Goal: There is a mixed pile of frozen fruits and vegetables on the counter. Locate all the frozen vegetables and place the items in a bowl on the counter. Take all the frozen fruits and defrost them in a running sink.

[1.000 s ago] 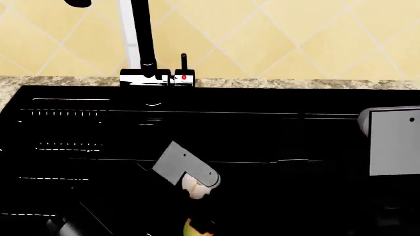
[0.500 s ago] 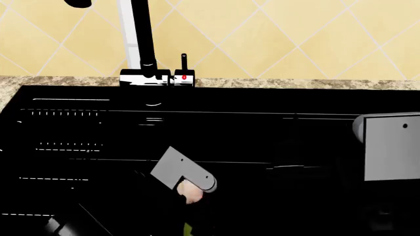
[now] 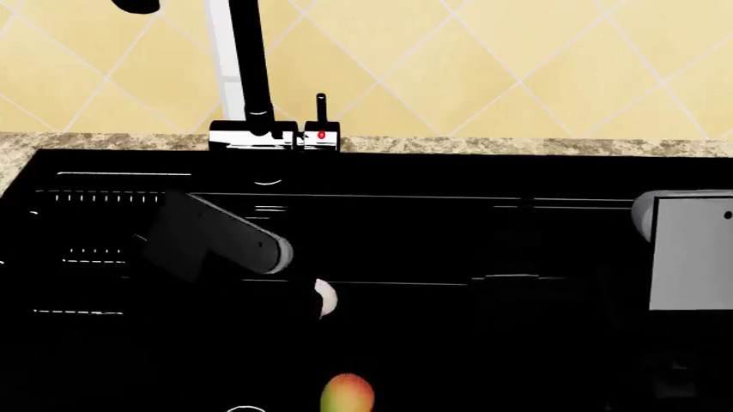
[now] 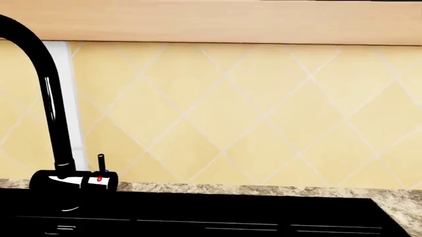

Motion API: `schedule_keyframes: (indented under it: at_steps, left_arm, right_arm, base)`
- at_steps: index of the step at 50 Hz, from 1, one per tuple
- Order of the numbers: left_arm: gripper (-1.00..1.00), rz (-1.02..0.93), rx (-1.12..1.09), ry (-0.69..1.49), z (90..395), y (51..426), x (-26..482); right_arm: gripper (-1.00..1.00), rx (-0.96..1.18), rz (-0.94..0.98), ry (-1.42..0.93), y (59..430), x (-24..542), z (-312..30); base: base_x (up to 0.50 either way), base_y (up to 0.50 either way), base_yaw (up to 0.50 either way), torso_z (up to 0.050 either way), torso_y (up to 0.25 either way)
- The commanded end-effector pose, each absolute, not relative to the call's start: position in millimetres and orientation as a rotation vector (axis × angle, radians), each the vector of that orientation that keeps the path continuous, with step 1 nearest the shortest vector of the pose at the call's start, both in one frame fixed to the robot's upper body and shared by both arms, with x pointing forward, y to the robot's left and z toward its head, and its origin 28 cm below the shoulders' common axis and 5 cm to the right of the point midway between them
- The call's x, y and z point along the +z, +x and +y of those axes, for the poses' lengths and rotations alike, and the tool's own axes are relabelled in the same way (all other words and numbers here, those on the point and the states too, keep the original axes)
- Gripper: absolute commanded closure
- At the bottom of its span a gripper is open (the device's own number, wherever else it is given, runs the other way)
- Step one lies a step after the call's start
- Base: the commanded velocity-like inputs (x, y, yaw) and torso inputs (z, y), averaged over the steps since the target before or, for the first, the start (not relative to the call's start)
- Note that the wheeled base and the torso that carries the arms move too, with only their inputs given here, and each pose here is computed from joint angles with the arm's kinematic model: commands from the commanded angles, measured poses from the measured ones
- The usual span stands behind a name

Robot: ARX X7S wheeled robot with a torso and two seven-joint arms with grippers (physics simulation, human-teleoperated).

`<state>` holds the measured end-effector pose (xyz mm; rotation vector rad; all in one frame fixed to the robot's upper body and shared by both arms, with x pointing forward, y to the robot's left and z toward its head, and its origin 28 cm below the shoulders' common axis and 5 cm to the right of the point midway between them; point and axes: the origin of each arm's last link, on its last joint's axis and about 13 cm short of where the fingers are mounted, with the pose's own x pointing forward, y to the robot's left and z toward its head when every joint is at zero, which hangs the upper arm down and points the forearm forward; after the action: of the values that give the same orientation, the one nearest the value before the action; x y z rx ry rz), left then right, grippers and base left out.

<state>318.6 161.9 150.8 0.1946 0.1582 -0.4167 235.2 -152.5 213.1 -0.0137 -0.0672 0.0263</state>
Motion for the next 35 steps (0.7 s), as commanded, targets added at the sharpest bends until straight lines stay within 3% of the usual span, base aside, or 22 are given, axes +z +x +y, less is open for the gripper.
schedule_keyframes:
  at_steps: [1,14,21,35]
  left_arm:
    - [-1.00,0.046,-0.274,0.164,185,292,171]
    - [-1.00,-0.029,-0.127,0.151,209,266,172]
    - [-1.00,-0.036,-0.102,0.167,212,265,167]
    - [-1.00,-0.090,-0.086,0.176,211,256,189]
  right_arm:
    - [-1.00,0.037,-0.098,-0.006,236,215,-150]
    - [-1.00,0.051,-0.105,-0.012,236,208,-145]
    - [-1.00,0.039,-0.062,-0.025,242,188,-146]
    - [-1.00,0.030,-0.130,-0.047,231,206,-143]
  base:
    - [0.00,0.00,0.00,0.000,0.000]
    - [0.00,0.00,0.00,0.000,0.000]
    - [0.00,0.00,0.00,0.000,0.000]
    - [0.00,0.00,0.00,0.000,0.000]
